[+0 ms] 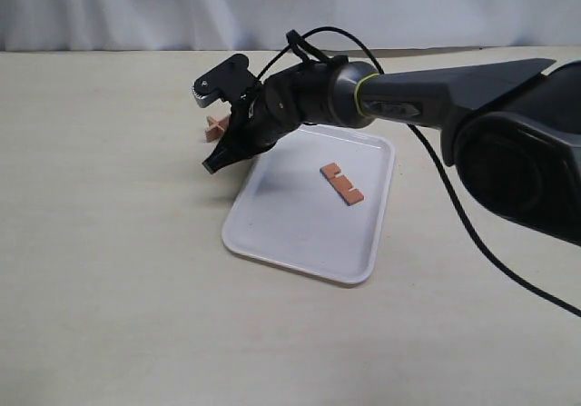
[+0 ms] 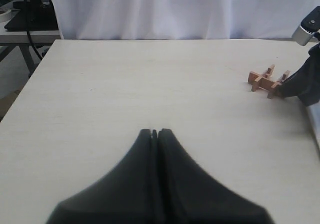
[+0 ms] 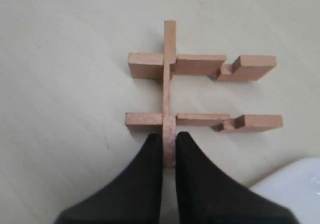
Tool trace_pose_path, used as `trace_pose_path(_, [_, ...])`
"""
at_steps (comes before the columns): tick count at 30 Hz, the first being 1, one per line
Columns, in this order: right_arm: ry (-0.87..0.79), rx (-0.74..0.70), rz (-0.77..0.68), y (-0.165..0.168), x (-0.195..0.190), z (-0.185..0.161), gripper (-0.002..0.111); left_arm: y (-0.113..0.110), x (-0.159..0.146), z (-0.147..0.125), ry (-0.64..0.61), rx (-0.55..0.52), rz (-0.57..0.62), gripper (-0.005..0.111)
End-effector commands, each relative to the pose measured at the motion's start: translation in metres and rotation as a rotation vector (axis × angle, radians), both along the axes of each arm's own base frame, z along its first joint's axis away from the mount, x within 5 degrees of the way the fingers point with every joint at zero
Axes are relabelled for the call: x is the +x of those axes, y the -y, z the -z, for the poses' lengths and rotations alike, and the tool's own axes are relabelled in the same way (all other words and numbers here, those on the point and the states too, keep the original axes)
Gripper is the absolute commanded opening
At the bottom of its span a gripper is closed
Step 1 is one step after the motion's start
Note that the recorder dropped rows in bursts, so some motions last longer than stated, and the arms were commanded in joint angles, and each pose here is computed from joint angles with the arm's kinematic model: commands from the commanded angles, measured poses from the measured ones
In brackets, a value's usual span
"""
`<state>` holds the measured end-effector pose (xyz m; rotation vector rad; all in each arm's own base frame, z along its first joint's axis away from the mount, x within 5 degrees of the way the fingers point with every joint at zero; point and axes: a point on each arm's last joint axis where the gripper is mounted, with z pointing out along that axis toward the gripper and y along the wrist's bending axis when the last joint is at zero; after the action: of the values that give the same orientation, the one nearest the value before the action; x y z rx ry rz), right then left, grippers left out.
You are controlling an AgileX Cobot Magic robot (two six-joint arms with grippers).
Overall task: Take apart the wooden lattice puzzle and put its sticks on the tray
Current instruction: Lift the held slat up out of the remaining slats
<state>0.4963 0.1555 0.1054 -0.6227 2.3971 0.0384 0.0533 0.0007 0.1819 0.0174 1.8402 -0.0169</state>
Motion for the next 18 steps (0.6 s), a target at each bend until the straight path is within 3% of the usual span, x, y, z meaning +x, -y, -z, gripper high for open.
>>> trace_pose_path(1, [-0.02, -0.004, 0.003, 0.001, -0.003, -0.014, 0.005, 0.0, 0.0, 0.0, 0.006, 0.002, 0.009, 0.0])
trace_pose_path(14, [-0.06, 0.002, -0.016, -0.001, -0.04, -0.125, 0.005, 0.0, 0.0, 0.0, 0.006, 0.002, 0.009, 0.0])
trace_pose_path(18, [-0.122, -0.053, -0.022, 0.012, -0.055, -0.138, 0.005, 0.0, 0.0, 0.0, 0.006, 0.002, 0.009, 0.0])
